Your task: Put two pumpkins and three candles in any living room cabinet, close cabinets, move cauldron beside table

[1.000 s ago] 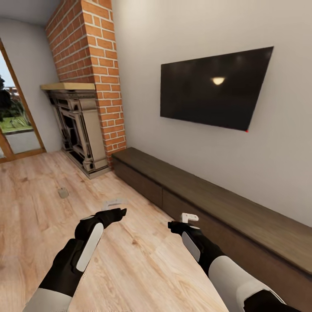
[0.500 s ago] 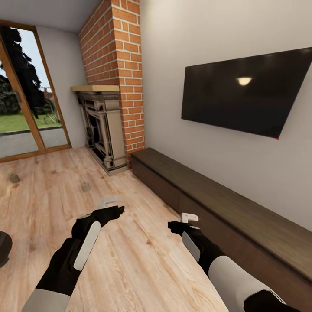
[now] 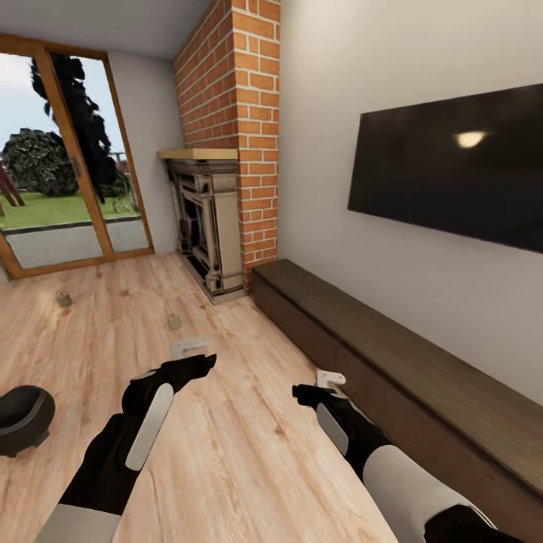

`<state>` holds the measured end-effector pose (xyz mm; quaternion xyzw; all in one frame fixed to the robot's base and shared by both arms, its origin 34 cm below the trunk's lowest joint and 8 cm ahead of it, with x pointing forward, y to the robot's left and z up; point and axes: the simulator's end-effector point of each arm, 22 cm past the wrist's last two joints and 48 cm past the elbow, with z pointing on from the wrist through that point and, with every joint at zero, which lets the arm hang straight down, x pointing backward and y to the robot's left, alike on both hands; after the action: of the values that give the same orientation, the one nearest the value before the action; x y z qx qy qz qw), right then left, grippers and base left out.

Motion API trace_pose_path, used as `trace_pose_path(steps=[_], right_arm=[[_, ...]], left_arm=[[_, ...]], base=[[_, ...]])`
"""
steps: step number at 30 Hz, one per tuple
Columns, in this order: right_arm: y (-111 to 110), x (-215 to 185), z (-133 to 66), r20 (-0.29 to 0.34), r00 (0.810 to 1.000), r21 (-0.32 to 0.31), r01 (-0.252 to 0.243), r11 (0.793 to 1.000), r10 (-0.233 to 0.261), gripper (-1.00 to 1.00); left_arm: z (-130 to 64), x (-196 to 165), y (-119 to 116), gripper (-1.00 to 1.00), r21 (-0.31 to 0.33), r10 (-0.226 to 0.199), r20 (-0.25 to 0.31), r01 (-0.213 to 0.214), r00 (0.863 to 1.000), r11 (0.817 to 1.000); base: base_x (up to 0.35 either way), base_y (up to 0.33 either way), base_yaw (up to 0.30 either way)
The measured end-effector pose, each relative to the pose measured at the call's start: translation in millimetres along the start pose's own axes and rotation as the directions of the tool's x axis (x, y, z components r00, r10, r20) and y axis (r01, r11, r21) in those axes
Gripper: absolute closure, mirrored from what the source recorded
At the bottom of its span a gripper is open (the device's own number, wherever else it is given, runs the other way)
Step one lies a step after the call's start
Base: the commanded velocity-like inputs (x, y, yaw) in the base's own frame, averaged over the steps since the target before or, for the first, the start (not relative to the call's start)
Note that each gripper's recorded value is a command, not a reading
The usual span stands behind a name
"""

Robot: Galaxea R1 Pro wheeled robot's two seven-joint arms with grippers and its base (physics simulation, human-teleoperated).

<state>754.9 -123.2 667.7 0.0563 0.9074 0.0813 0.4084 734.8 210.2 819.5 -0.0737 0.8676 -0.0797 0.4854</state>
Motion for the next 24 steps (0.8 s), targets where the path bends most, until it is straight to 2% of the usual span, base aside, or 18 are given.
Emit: trace_pose_path(steps=[19,24], right_arm=[[-1.0,-1.1,0.0,0.004,1.000,0.002,0.007,1.000,-0.007,-1.00],[-1.1,-1.2,0.0,0.005,1.000,0.002,0.007,1.000,-0.007,-1.00]], left_arm=[[0.3,0.6,0.0,-1.00,0.001,-0.002,-0.002,0.002,1.000,1.000],[0.3,1.8,-3.5,-1.00,0.018,-0.022,-0.008,0.022,1.000,1.000]], base=[[0.328,0.000,0.002],[0.328,0.000,0.000]])
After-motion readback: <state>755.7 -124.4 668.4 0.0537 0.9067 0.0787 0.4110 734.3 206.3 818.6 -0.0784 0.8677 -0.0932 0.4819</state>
